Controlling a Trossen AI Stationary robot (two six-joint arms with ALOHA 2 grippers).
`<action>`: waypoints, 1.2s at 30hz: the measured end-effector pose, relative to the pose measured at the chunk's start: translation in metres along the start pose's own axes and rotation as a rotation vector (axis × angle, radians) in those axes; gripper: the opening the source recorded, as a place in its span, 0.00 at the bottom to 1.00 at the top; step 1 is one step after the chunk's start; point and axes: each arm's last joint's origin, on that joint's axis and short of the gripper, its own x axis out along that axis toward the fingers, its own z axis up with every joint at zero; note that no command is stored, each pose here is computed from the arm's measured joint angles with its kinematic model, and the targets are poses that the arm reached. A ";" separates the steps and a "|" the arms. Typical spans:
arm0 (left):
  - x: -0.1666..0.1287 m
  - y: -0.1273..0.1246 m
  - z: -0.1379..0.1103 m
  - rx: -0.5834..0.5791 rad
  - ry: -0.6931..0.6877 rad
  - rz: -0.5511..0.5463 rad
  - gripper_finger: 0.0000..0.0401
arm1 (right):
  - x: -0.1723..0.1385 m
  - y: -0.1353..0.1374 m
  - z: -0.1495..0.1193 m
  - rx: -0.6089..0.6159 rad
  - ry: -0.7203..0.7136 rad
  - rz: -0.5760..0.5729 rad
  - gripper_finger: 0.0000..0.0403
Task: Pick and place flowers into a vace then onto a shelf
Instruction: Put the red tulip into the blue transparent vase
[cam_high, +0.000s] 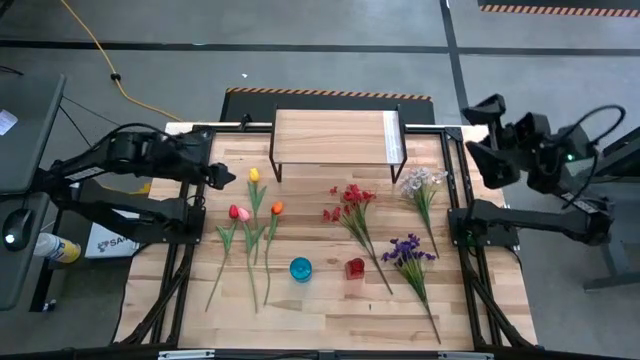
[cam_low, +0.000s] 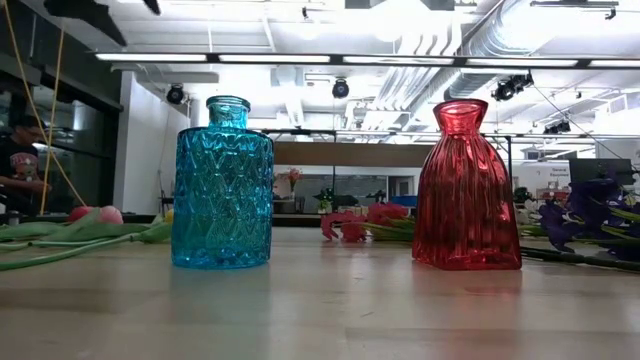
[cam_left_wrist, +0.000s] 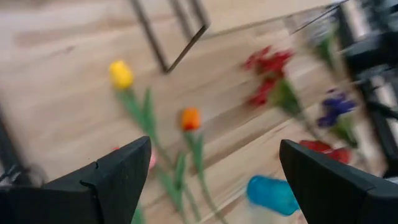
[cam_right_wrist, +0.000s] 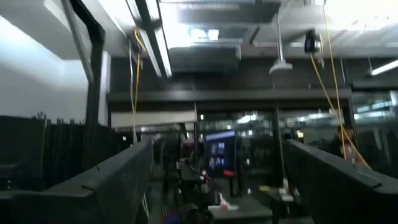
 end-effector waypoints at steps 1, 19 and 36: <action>0.002 -0.001 0.000 0.000 0.011 0.018 0.96 | 0.005 -0.001 0.002 0.006 0.007 -0.002 0.88; 0.043 -0.025 0.003 0.166 0.105 0.210 0.96 | 0.026 -0.006 0.012 0.007 0.001 -0.057 0.88; 0.087 -0.004 -0.033 0.050 0.424 0.483 0.96 | 0.026 -0.007 0.012 0.000 -0.004 -0.090 0.88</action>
